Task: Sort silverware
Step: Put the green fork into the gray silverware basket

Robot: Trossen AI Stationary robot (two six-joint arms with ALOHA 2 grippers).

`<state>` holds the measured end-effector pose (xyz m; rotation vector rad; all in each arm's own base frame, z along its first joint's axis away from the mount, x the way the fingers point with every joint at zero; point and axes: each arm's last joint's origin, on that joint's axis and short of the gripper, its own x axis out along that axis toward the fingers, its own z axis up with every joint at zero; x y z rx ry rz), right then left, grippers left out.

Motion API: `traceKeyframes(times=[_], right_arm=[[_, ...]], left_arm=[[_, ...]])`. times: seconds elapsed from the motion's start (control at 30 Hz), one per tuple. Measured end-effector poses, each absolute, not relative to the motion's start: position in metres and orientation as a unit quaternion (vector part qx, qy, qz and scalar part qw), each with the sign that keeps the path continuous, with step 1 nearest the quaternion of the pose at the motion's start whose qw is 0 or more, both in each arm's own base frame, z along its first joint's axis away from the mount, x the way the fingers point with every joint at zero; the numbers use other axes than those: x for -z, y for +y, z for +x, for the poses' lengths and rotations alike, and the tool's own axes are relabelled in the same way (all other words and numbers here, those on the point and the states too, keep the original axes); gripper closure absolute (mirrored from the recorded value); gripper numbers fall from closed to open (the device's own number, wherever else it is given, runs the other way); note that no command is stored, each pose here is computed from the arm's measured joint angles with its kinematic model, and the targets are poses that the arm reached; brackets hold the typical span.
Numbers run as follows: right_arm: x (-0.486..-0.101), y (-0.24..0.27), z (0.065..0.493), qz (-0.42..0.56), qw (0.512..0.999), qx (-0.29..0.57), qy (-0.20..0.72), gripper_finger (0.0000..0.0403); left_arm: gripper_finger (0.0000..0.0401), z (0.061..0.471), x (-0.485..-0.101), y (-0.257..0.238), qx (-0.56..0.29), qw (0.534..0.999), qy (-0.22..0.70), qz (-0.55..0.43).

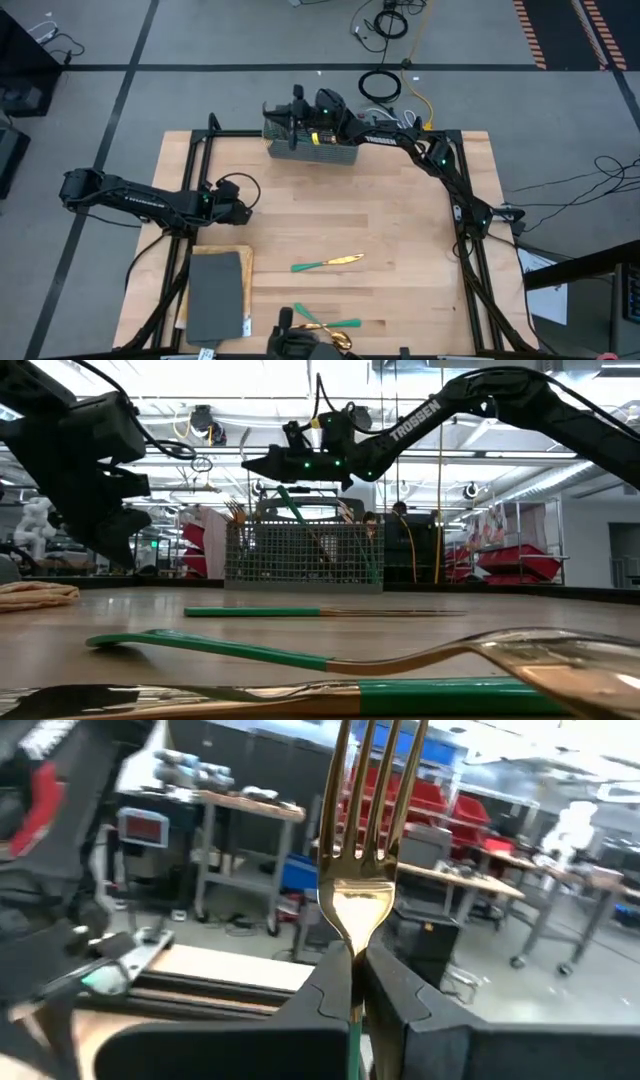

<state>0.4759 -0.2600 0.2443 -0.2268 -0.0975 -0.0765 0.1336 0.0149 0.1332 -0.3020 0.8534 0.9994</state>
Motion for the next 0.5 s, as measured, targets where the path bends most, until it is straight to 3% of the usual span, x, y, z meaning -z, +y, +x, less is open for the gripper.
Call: traceKeyframes(times=[0.5], right_arm=[[-0.2394, -0.2653, 0.4744, -0.083, 0.994, 0.073, -0.023, 0.0368]], left_arm=[[0.0390, 0.1335, -0.1332, 0.0149, -0.462, 0.781, 0.396, -0.140]])
